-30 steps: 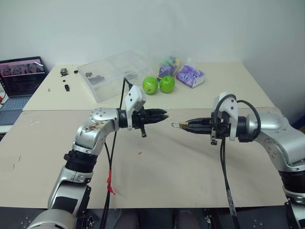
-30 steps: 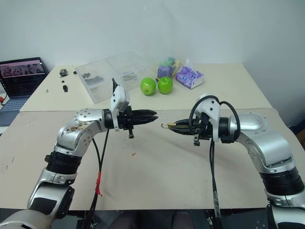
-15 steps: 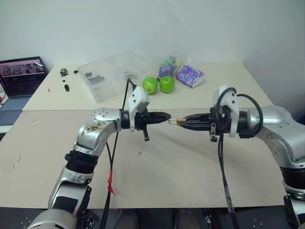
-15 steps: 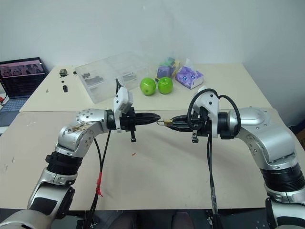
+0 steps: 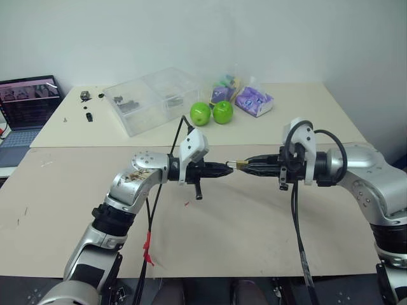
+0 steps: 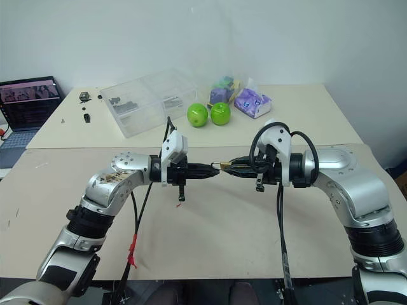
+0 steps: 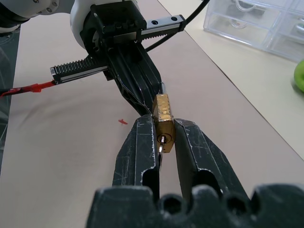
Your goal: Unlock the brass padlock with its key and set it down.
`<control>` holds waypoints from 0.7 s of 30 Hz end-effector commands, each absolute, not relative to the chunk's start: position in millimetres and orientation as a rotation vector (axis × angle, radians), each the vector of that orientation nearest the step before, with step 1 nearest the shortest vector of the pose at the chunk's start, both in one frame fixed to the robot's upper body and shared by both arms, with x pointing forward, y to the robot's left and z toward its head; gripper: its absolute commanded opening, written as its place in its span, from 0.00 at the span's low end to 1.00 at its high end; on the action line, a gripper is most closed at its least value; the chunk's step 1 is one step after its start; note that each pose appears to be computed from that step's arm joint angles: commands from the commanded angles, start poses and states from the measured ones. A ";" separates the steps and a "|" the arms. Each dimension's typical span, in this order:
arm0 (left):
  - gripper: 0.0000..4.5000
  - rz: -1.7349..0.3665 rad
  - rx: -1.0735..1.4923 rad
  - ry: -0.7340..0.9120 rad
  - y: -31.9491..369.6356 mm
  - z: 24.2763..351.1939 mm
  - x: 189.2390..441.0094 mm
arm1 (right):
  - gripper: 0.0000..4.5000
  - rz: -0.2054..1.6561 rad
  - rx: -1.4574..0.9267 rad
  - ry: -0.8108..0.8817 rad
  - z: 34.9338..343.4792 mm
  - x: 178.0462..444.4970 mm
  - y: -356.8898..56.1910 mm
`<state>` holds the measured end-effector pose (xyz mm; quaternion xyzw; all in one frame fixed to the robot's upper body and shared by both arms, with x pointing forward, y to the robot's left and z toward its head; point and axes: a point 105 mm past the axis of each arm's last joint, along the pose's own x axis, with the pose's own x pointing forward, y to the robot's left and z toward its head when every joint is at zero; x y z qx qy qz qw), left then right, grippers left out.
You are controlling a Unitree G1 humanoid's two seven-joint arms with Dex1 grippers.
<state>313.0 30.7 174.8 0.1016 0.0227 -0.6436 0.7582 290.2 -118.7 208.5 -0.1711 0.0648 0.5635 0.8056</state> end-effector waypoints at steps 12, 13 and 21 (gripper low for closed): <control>0.01 -1.425 0.266 -0.012 28.1 185.2 310.2 | 0.03 1.121 -0.462 0.116 204.1 310.1 -136.4; 0.01 -1.425 0.267 -0.013 28.1 185.6 310.1 | 0.03 1.120 -0.466 0.120 202.4 310.5 -137.8; 0.01 -1.420 0.275 -0.016 28.6 186.9 311.4 | 0.03 1.168 -0.454 0.130 198.4 302.2 -131.1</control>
